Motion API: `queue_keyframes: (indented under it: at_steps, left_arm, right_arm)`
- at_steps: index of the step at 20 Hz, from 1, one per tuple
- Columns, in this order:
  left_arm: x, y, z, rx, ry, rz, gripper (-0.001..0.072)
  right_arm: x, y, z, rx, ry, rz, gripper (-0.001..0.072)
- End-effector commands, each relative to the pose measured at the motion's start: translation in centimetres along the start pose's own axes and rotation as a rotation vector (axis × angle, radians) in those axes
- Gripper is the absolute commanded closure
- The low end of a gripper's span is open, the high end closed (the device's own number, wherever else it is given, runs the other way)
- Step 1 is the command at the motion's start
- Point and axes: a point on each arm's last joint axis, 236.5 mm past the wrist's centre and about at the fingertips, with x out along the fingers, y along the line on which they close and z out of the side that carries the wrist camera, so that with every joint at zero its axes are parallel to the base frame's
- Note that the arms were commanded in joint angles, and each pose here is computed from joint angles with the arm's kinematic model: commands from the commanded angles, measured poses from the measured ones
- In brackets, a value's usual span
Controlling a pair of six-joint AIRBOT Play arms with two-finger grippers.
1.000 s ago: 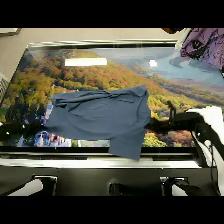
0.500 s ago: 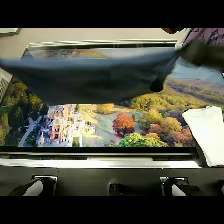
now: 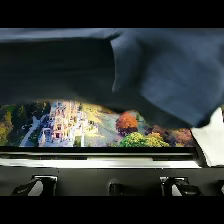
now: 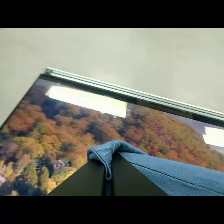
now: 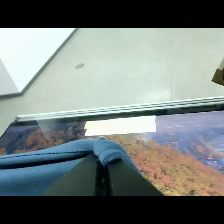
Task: Fold the clothes and pants, and hang the long-sleeved shirts on hangers.
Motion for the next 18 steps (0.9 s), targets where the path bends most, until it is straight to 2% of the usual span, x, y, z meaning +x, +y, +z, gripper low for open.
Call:
queue_keyframes:
  at_steps: [1, 5, 11, 15, 18]
  left_arm:
    - [0.7, 0.5, -1.6, -0.015, 0.061, 0.017, 0.0695]
    - [9.3, -0.4, -8.9, -0.035, 0.336, -0.079, 0.0695]
    - [25.2, -0.9, -27.4, 0.006, 0.766, -0.081, 0.0695]
    - [34.9, -2.9, -36.9, -0.026, 0.808, -0.078, 0.0695]
    - [39.6, -4.2, -40.0, -0.033, 0.794, -0.085, 0.0695]
  right_arm:
    - [0.5, -1.6, -0.9, 0.051, 0.045, -0.062, 0.0689]
    - [10.0, -6.7, -7.0, 0.132, 0.342, -0.135, 0.0689]
    - [26.3, -17.0, -23.2, 0.28, 0.726, -0.223, 0.0688]
    - [34.4, -23.0, -33.0, 0.366, 0.794, -0.28, 0.0687]
    - [38.9, -25.8, -37.5, 0.43, 0.75, -0.293, 0.0687]
